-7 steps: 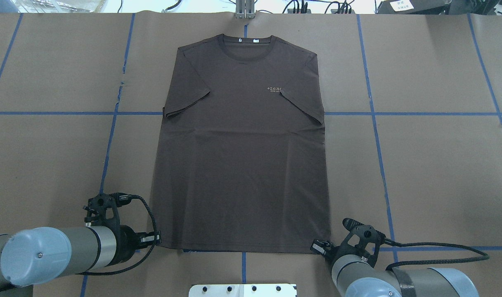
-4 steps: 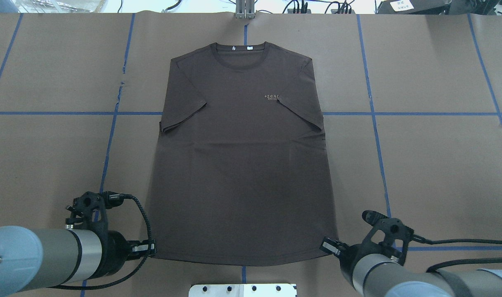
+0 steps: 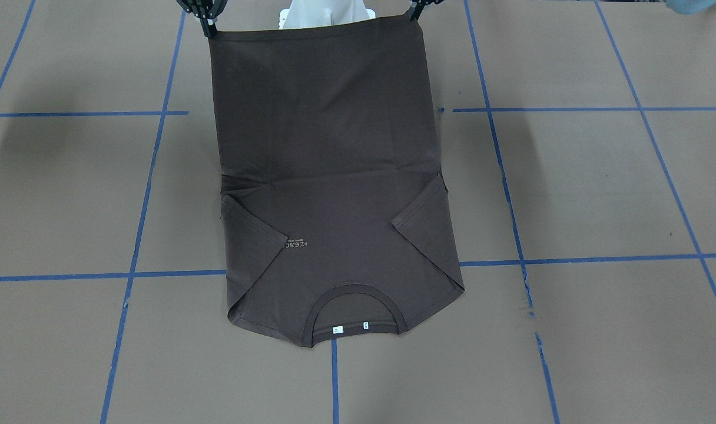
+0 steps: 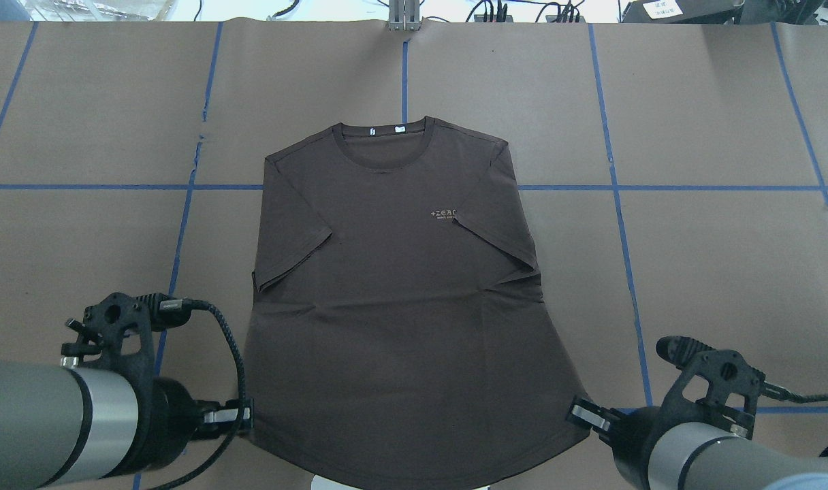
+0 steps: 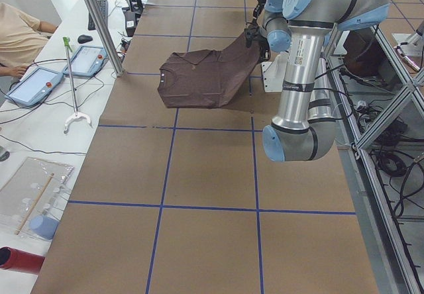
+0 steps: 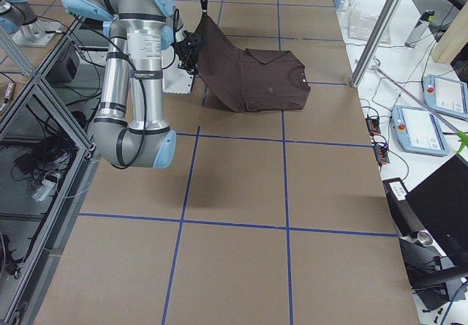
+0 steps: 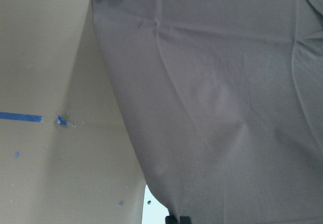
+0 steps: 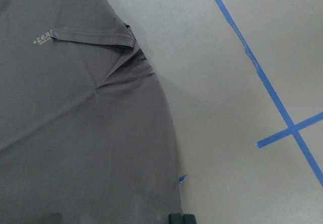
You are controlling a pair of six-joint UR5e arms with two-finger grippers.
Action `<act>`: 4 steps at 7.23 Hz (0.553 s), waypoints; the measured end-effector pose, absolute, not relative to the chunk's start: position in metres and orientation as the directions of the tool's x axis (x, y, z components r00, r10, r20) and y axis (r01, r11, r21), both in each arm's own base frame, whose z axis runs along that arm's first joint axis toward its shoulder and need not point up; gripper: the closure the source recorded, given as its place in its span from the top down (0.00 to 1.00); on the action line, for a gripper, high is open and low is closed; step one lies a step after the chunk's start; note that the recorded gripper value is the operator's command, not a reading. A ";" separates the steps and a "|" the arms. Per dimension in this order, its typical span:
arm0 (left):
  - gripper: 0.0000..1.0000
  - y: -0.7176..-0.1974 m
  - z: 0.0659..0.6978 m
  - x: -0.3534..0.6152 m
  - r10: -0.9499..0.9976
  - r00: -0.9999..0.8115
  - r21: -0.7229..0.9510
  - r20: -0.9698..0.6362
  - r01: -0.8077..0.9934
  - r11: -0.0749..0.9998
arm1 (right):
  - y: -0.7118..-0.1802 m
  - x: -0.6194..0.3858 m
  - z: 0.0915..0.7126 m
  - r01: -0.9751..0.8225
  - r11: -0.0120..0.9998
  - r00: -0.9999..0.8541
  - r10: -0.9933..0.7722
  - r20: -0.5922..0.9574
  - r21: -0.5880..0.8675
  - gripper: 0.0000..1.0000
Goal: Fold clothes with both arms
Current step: 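Lift the hem with both grippers and fold it toward the collar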
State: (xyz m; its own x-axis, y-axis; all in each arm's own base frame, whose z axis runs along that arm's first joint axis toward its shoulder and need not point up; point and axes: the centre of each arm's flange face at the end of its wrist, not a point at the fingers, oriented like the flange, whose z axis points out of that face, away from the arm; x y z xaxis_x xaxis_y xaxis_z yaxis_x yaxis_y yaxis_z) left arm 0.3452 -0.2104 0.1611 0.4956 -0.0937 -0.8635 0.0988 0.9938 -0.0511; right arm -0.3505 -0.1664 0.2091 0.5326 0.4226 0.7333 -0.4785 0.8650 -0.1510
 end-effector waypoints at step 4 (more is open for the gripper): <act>0.00 -0.374 0.183 0.354 -0.014 0.626 0.146 -0.780 0.204 0.968 | -0.322 -0.374 0.183 -0.581 0.807 0.507 0.459 0.730 -0.104 0.00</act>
